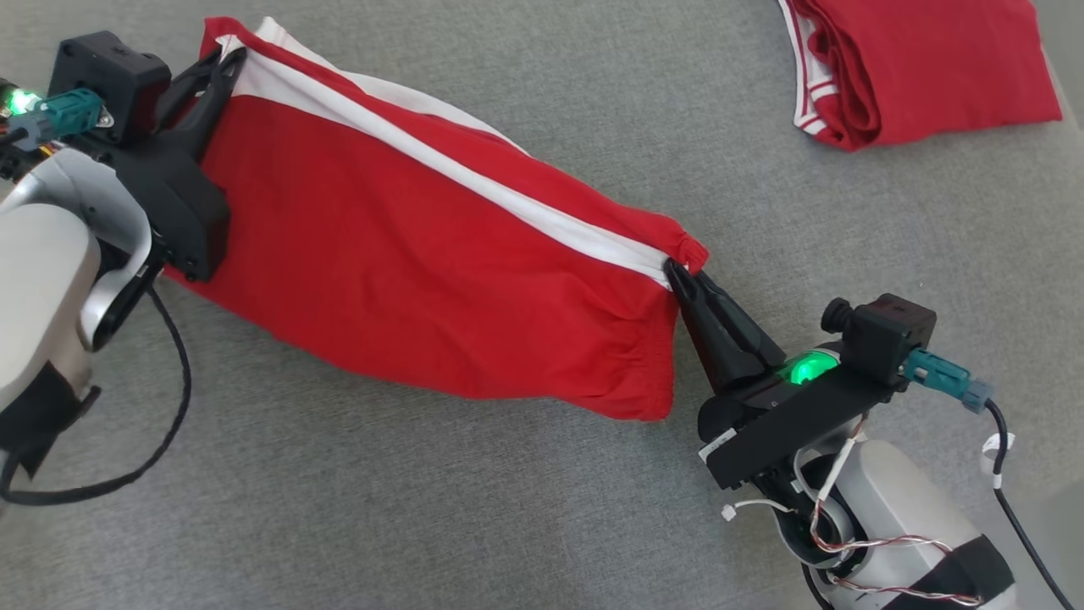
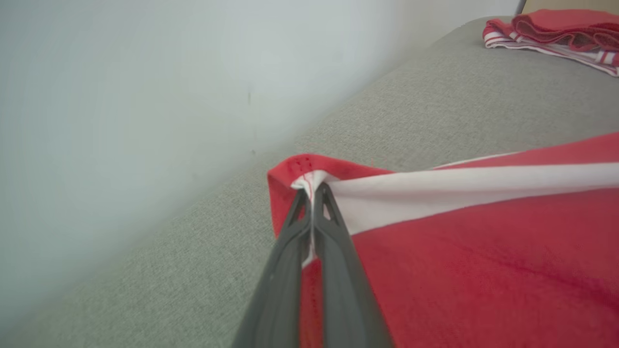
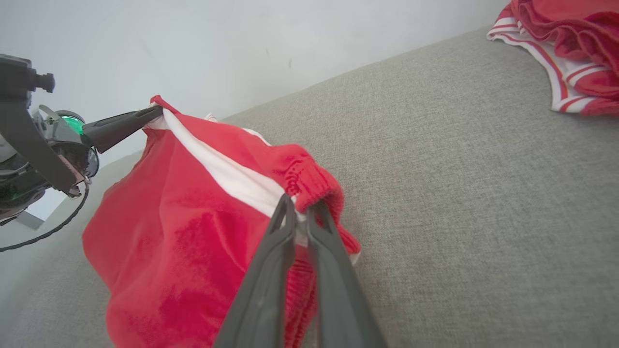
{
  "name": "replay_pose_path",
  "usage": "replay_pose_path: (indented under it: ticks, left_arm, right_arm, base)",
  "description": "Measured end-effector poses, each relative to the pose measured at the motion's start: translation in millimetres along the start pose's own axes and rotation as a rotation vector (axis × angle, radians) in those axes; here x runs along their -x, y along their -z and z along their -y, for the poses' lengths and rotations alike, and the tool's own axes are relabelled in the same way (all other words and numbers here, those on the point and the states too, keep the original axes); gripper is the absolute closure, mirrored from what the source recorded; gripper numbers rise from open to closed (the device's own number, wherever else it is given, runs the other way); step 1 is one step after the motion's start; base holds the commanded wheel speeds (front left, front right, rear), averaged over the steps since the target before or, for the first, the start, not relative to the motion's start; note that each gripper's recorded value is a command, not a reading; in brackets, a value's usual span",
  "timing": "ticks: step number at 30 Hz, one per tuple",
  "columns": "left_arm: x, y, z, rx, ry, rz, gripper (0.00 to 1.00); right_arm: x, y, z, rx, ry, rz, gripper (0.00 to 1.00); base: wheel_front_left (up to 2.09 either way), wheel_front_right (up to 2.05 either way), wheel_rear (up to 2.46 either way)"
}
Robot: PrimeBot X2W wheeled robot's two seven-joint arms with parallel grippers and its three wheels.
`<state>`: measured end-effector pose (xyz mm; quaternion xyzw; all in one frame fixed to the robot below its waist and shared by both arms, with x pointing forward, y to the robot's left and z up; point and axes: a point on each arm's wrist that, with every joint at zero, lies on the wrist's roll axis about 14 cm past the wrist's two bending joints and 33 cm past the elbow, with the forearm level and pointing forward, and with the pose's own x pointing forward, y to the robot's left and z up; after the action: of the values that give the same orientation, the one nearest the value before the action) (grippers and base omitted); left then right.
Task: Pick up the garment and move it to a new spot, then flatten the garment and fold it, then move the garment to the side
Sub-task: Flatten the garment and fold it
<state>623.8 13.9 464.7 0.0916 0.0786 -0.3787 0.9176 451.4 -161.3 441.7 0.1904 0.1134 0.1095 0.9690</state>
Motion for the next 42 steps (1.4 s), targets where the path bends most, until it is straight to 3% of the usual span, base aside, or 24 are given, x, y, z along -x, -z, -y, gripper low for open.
replay_pose_path:
  ticks: [4, 5, 6, 7, 18, 24, 31, 37, 42]
  left_arm:
    - [-8, 10, 0, -0.014, 0.007, -0.006, 1.00]
    - [-10, 10, -1, -0.017, 0.007, 0.009, 0.62]
    - [-11, 9, -3, -0.017, 0.001, 0.019, 0.00]
    - [-12, 9, -4, -0.015, -0.002, 0.022, 0.00]
    - [14, -19, -10, 0.074, -0.077, 0.118, 0.00]
    - [55, -68, -25, 0.112, -0.194, 0.275, 0.00]
    - [122, -74, -21, 0.123, -0.318, 0.351, 0.00]
    - [168, -66, -16, 0.136, -0.393, 0.365, 0.00]
    - [196, -61, -14, 0.138, -0.440, 0.368, 0.00]
  right_arm:
    - [-2, 2, 2, 0.016, 0.008, -0.003, 1.00]
    - [-3, 3, 3, 0.016, 0.010, -0.003, 0.78]
    - [-3, 3, 3, 0.016, 0.012, -0.004, 0.47]
    - [-3, 4, 3, 0.017, 0.013, -0.005, 0.00]
    - [21, -18, 5, 0.078, 0.028, 0.068, 0.00]
    - [45, -49, 7, 0.099, 0.061, 0.195, 0.00]
    - [72, -68, 3, 0.090, 0.102, 0.313, 0.00]
    - [82, -70, -14, 0.180, 0.075, 0.350, 0.00]
    - [87, -64, -27, 0.177, 0.066, 0.363, 0.00]
  base:
    - [0.00, 0.00, 0.00]
    - [0.00, 0.00, 0.00]
    - [0.00, 0.00, 0.00]
    - [0.00, 0.00, 0.00]
    - [0.00, 0.00, 0.00]
    - [0.00, 0.00, 0.00]
    - [0.00, 0.00, 0.00]
    - [0.00, 0.00, 0.00]
    - [0.00, 0.00, 0.00]
